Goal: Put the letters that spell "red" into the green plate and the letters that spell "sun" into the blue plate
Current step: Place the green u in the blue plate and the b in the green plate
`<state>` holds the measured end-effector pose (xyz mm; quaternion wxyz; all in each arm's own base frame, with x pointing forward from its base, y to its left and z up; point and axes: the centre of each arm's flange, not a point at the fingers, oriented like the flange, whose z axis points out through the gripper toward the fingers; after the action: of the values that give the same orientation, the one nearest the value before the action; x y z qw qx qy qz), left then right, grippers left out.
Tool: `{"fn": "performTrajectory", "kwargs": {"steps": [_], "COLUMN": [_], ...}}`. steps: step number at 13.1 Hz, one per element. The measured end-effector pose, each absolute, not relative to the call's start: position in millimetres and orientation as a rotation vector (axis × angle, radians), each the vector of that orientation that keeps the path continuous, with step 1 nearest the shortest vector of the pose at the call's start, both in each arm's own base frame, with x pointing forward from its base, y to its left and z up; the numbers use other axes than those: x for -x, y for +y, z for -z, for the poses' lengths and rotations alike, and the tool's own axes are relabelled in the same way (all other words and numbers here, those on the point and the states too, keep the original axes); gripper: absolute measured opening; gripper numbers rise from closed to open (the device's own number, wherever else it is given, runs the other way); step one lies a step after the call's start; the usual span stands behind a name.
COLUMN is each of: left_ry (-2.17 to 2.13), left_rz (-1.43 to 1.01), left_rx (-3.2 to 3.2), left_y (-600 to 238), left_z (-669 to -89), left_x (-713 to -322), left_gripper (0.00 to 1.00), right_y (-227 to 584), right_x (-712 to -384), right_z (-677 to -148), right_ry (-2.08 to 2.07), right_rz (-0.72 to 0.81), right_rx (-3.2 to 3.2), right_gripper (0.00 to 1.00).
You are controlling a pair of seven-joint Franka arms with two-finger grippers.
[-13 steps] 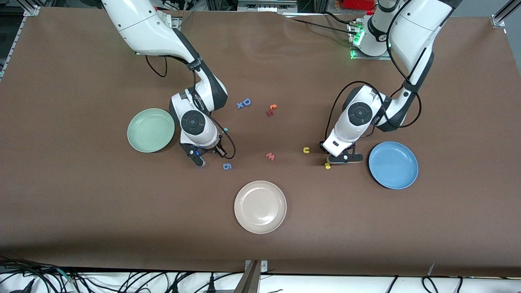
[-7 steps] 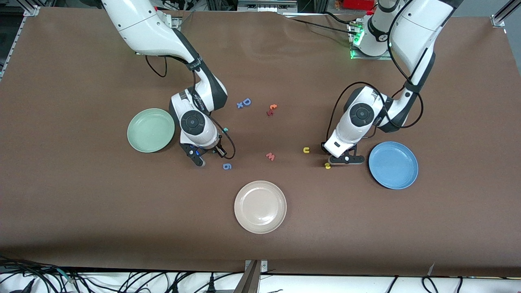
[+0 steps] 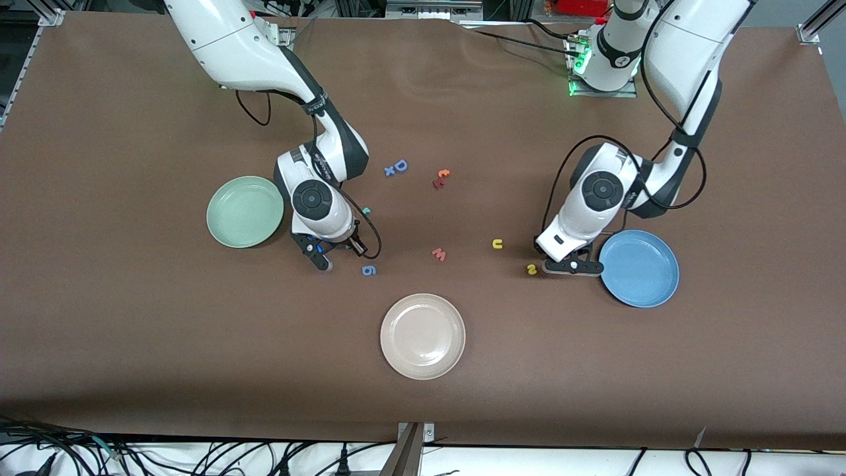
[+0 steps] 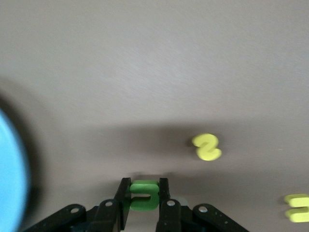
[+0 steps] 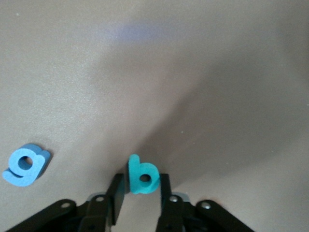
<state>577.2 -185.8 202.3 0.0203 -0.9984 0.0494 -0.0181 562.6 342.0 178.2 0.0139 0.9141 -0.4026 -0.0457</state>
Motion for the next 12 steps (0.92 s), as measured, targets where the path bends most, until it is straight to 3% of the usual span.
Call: {"fn": "performTrajectory", "kwargs": {"steps": [1,7,12], "left_ry": [0.197,0.435,0.548], "left_rz": [0.066,0.076,0.052], "left_rx": [3.087,3.032,3.006], "left_y": [-173,-96,-41], "left_z": [-207,-220,-220], "left_x": [-582,-602,-607], "left_gripper": [0.27,0.27,0.27], "right_y": [341,335,285], "right_x": [-563,-567,-576], "right_z": [-178,-185,-256], "right_ry": [-1.254,-1.185,-0.926], "right_rz": [0.142,0.133,0.208], "right_rx": [-2.845,-2.874,-2.878], "right_gripper": [0.27,0.27,0.27]}}
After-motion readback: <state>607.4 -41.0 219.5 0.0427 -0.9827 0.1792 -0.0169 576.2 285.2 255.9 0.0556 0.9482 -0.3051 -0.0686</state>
